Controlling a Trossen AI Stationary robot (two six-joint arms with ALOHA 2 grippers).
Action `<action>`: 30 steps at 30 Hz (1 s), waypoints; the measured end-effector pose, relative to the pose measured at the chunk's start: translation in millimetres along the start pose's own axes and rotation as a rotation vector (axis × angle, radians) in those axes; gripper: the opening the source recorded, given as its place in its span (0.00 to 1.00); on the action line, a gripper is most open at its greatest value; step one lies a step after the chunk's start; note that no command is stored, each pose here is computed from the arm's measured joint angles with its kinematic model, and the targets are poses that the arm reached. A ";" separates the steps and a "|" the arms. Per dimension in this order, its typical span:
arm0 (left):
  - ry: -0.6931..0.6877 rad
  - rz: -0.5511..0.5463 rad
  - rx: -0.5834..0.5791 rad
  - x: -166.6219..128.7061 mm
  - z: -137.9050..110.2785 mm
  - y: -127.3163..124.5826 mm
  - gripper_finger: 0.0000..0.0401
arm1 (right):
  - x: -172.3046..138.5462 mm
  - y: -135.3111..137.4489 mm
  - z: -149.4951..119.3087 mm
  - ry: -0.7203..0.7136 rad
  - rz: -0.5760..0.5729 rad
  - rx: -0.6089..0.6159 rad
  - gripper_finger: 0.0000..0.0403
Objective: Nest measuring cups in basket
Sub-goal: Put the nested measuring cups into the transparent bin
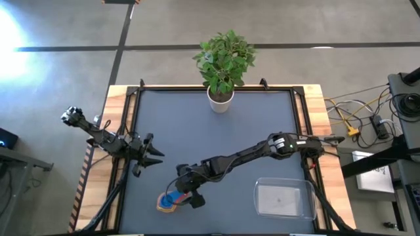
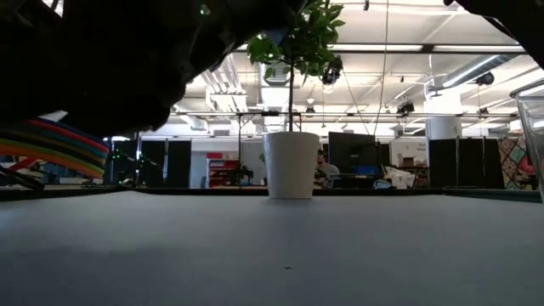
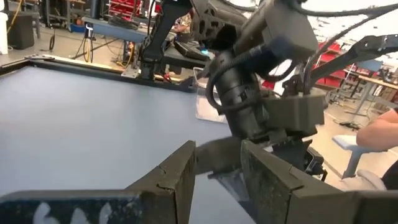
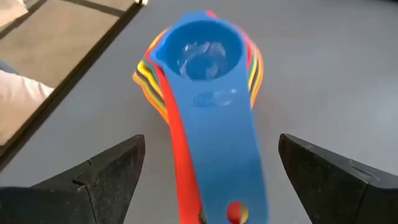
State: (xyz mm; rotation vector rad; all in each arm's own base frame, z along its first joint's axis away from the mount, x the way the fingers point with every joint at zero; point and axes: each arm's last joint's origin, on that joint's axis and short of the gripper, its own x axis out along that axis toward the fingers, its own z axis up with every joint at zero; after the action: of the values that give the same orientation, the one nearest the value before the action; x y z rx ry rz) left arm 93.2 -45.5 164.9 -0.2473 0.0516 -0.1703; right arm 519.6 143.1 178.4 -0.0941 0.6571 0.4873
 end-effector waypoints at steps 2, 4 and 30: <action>-0.017 0.010 -0.008 0.1 1.5 0.0 0.28 | 1.7 -0.1 -2.4 0.011 0.001 0.004 0.89; -0.035 0.020 -0.025 0.0 3.4 0.0 0.28 | 4.6 -0.3 -5.3 0.018 0.001 0.008 0.89; -0.046 0.044 -0.048 0.5 5.6 -0.1 0.28 | 24.7 -1.8 -17.0 0.008 -0.009 -0.037 0.68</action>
State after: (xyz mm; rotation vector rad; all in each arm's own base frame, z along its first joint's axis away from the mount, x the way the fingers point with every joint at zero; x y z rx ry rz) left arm 94.1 -44.3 170.4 -0.2975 0.0158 -0.1196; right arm 527.7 147.6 149.9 -0.1344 0.6549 0.4905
